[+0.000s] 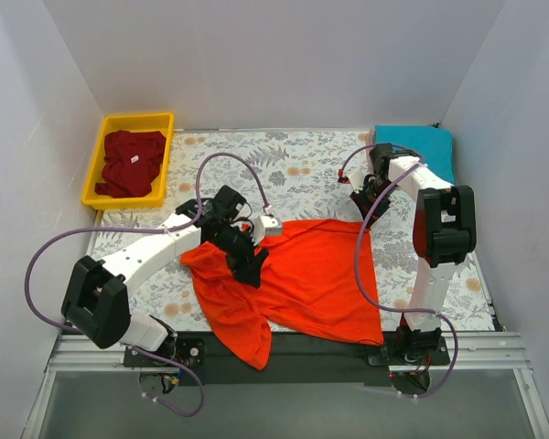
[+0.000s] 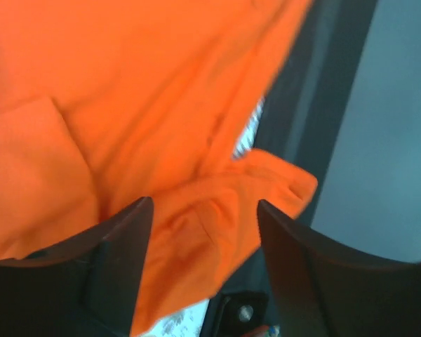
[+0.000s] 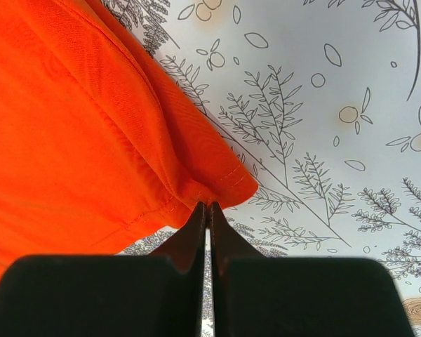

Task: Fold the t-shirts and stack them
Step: Flatten the tshirt out

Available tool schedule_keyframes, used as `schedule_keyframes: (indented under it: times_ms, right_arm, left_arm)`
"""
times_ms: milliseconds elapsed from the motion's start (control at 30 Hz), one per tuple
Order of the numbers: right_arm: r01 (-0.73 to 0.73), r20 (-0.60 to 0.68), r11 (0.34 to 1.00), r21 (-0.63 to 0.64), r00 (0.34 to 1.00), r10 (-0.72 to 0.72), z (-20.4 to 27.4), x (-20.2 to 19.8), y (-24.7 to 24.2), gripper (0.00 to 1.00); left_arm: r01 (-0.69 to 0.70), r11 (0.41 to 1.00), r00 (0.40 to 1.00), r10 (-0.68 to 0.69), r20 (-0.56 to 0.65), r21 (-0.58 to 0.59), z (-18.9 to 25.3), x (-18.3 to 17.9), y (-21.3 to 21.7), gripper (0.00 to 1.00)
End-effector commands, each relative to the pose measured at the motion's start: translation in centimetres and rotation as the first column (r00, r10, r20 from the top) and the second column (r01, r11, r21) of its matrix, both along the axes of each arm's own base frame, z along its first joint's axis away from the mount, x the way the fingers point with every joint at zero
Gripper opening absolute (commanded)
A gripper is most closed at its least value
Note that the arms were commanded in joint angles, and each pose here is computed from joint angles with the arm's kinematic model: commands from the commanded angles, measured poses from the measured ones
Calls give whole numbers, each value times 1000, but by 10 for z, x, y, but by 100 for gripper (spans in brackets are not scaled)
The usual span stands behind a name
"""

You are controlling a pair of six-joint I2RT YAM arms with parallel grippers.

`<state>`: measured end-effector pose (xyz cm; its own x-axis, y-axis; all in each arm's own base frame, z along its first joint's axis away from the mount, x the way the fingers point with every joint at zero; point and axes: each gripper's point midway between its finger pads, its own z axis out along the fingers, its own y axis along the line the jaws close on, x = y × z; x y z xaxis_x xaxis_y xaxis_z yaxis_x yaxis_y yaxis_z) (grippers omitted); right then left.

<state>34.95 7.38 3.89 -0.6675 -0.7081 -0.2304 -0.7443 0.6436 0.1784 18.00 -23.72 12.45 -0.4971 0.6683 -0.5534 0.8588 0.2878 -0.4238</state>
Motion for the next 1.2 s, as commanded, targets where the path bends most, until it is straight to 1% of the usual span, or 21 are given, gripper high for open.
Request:
schedule_keyframes:
  times_ms: [0, 100, 133, 167, 200, 233, 267, 300, 367, 433, 533, 567, 600, 633, 667, 700, 767, 833, 1000, 1067, 1167]
  right_arm:
    - [0, 23, 1000, 28, 1000, 0, 13, 6, 4, 1]
    - [1, 19, 1000, 31, 1000, -1, 12, 6, 5, 1]
    - [4, 16, 999, 32, 1000, -4, 12, 6, 5, 1]
    - [5, 18, 999, 34, 1000, -6, 13, 7, 6, 1]
    - [3, 19, 999, 37, 1000, -4, 13, 7, 7, 1]
    - [6, 17, 999, 39, 1000, -7, 13, 7, 7, 1]
    - [5, 17, 999, 39, 1000, -5, 14, 7, 7, 1]
    - [6, 15, 999, 40, 1000, -7, 13, 6, 7, 1]
    - [9, 11, 999, 40, 1000, -9, 13, 5, 7, 1]
    - [6, 10, 999, 38, 1000, -7, 13, 5, 7, 1]
    - [10, 8, 999, 33, 1000, -10, 12, 4, 5, 1]
    - [8, 2, 999, 32, 1000, -8, 11, 3, 6, 1]
    - [10, 1, 999, 32, 1000, -10, 10, 3, 6, 1]
    - [11, -4, 999, 31, 1000, -11, 9, 3, 6, 1]
    - [11, -6, 999, 31, 1000, -11, 9, 2, 6, 1]
    - [13, -5, 999, 30, 1000, -13, 8, 3, 5, 1]
    - [15, -8, 999, 29, 1000, -14, 8, 2, 6, 1]
    - [15, -9, 999, 29, 1000, -14, 8, 2, 5, 1]
    - [13, -11, 999, 32, 1000, -13, 7, 2, 6, 1]
    - [16, -13, 999, 32, 1000, -16, 6, 3, 6, 1]
    - [17, -16, 999, 38, 1000, -17, 6, 2, 7, 1]
  left_arm:
    - [89, 994, 995, -87, -39, 68, -6, -38, 24, 62]
    - [34, 996, 998, -38, 47, 88, 3, -24, 35, 62]
    - [-1, 998, 998, -2, 56, 63, 9, -17, 36, 62]
    - [-72, 997, 995, 69, 69, 38, 15, -1, 47, 61]
    - [-109, 994, 991, 106, 75, 27, 17, 9, 52, 60]
    - [-139, 990, 987, 136, 85, 26, 17, 18, 57, 58]
    - [-168, 984, 982, 163, 94, 51, 11, 28, 65, 56]
    - [-198, 979, 975, 191, 113, 53, 9, 38, 72, 52]
    - [-213, 974, 970, 202, 133, 76, 2, 44, 76, 49]
    - [-204, 977, 974, 197, 116, 55, 1, 45, 70, 45]
    - [-196, 980, 977, 191, 97, 41, -2, 48, 60, 45]
    - [-171, 984, 979, 165, 116, 47, -3, 46, 51, 45]
    - [-194, 980, 968, 182, 172, 54, -3, 56, 46, 46]
    - [-199, 978, 963, 183, 199, 64, -6, 56, 42, 48]
    - [-168, 983, 963, 147, 224, 75, -8, 51, 29, 49]
    - [-209, 973, 944, 175, 278, 94, -10, 61, 26, 49]
    - [-184, 976, 946, 143, 290, 118, -17, 59, 12, 49]
    - [-195, 969, 941, 140, 307, 154, -25, 67, 5, 49]
    - [-154, 954, 948, 69, 312, 256, -52, 59, -16, 48]
    - [-170, 937, 946, 68, 318, 304, -66, 59, -19, 48]
    - [-209, 923, 932, 88, 352, 323, -72, 68, -22, 48]
